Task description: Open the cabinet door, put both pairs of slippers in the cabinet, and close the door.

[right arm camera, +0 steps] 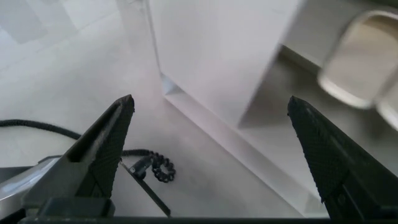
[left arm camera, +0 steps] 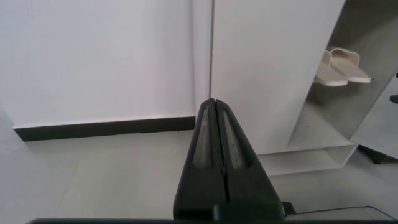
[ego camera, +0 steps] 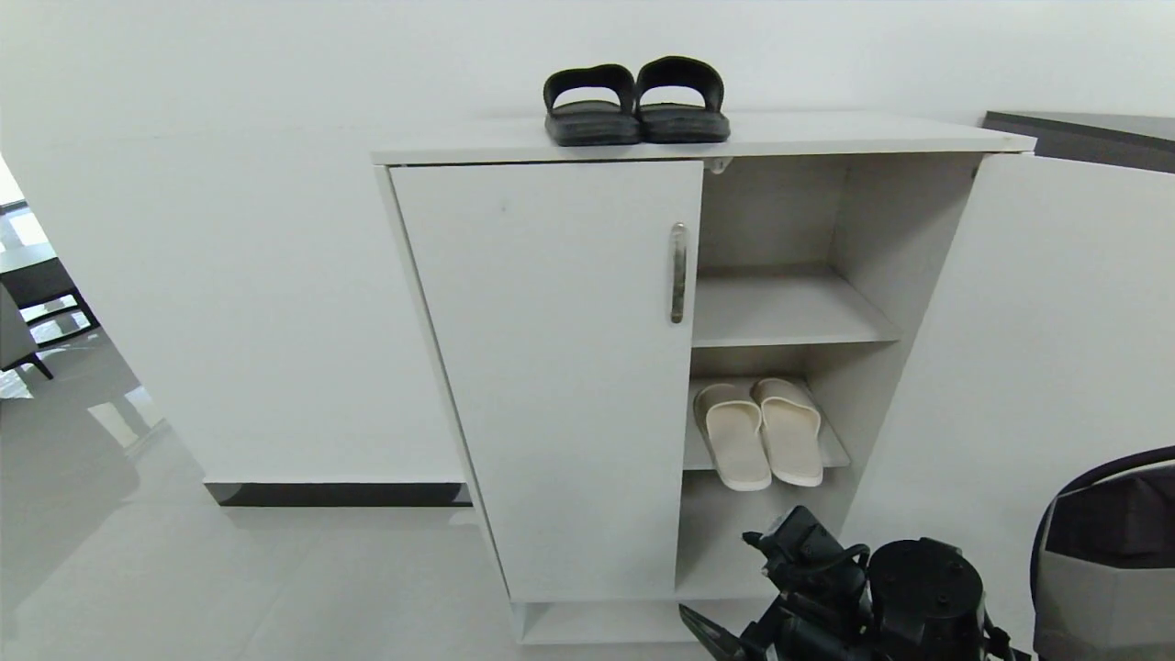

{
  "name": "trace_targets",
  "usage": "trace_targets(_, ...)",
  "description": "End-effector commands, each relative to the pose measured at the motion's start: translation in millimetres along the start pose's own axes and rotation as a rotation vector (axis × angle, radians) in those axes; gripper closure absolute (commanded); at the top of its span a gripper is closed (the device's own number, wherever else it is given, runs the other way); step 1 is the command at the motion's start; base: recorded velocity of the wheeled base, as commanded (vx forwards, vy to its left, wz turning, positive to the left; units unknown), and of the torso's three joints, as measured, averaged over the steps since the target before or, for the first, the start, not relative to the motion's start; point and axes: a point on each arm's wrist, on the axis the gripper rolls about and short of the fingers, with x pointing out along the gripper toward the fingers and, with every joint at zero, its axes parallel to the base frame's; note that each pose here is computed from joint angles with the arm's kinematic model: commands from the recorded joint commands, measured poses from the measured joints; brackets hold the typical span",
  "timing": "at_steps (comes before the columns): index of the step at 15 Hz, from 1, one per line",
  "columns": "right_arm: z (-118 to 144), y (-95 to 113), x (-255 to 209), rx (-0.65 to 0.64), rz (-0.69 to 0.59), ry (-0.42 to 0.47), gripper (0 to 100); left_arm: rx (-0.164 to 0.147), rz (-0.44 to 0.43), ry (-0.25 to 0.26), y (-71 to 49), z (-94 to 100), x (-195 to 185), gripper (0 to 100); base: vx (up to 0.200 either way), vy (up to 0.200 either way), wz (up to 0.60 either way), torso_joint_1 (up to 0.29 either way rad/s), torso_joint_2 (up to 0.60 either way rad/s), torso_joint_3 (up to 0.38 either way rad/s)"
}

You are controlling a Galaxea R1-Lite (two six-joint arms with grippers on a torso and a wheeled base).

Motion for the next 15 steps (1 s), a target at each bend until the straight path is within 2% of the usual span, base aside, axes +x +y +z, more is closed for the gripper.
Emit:
trace_targets(1, -1.3, 0.9, 0.4, -0.001, 0.003, 0.004, 0, 0.000, 0.000, 0.001, 0.0, 0.0, 0.1, 100, 0.000, 0.200, 0.00, 0.007, 0.00, -0.002)
trace_targets(4, -1.7, 0.9, 0.6, -0.001, 0.003, 0.006, 0, -0.001, 0.002, 0.001, 0.0, 0.0, 0.1, 100, 0.000, 0.200, 0.00, 0.002, 0.00, 0.005)
trace_targets(13, -7.4, 3.1, -2.0, -0.008, 0.011, 0.035, 0, 0.000, 0.002, 0.001, 0.0, 0.0, 0.1, 100, 0.000, 0.000, 0.00, 0.000, 0.00, 0.000)
trace_targets(15, -8.8, 3.1, -3.0, -0.047, 0.012, 0.042, 0, 0.000, 0.002, 0.001, 0.0, 0.0, 0.1, 100, 0.000, 0.000, 0.00, 0.016, -0.05, -0.028)
